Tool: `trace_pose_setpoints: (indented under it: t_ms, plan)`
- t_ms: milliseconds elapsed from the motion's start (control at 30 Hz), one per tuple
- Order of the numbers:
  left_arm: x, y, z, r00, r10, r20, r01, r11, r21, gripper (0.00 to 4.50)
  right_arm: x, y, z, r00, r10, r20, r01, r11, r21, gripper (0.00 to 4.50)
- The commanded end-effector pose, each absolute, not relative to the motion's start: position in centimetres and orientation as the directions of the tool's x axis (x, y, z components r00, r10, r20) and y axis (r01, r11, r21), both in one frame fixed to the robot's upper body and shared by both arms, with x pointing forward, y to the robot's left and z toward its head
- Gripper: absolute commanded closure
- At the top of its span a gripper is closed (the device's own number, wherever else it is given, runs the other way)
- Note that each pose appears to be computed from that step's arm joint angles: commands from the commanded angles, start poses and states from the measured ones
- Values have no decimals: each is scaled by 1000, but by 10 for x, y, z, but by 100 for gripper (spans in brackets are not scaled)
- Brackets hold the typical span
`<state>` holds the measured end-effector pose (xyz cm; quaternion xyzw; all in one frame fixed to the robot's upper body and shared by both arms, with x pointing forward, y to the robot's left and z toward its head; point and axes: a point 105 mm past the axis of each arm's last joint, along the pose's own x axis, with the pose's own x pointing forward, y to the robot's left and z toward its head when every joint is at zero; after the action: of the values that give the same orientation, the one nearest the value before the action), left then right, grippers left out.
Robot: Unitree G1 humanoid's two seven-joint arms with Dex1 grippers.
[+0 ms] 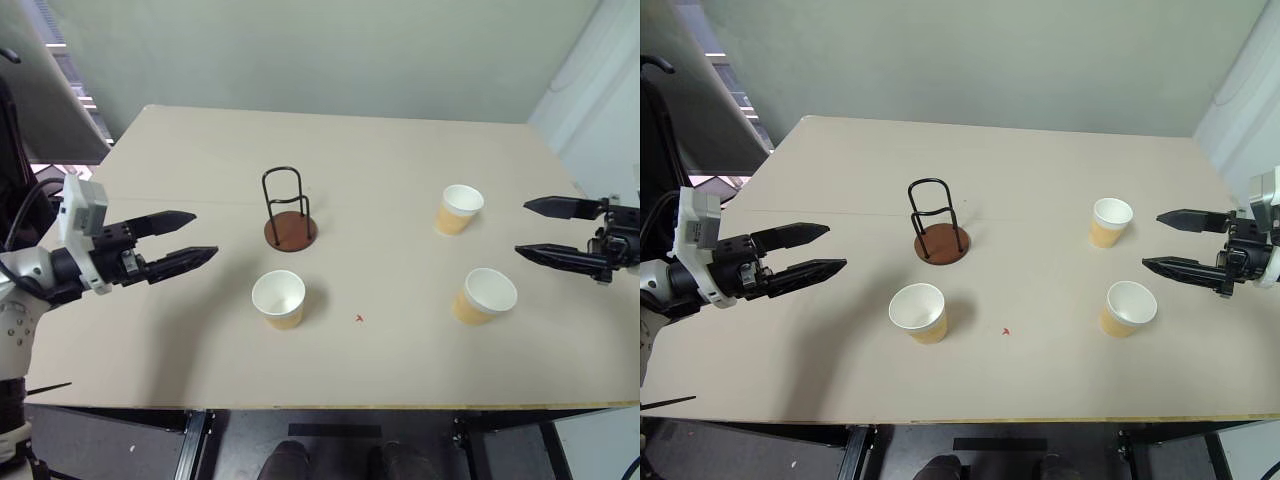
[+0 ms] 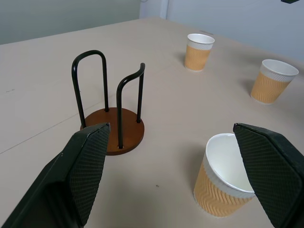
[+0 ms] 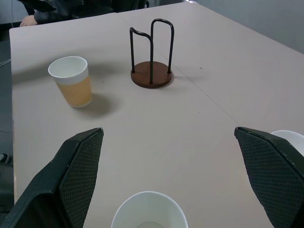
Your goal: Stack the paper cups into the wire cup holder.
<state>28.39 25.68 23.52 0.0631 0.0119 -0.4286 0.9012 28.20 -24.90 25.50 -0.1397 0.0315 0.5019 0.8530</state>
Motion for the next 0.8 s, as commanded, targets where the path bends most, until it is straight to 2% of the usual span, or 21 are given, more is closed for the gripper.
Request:
trace_pose_setpoints:
  t_ms: [33,200,300,433,600,800]
  plan:
    - [282,258,245,638,-767,-59,766,626,149,6,280,-252,265,511,841,-180,-850,463,-250,0]
    - [281,259,244,642,-764,-63,763,629,147,6,280,-251,264,511,840,-184,-851,463,-247,0]
    - [289,259,246,670,-741,-50,736,653,178,6,281,-252,264,512,839,-183,-850,465,-247,0]
    - [313,257,254,724,-689,15,674,713,195,6,282,-250,265,515,837,-182,-848,467,-252,0]
    - [363,255,250,807,-591,5,578,791,202,6,274,-256,266,548,817,-178,-827,499,-259,0]
    - [384,224,242,721,-693,-28,689,711,144,6,264,-259,264,583,795,-169,-804,534,-263,0]
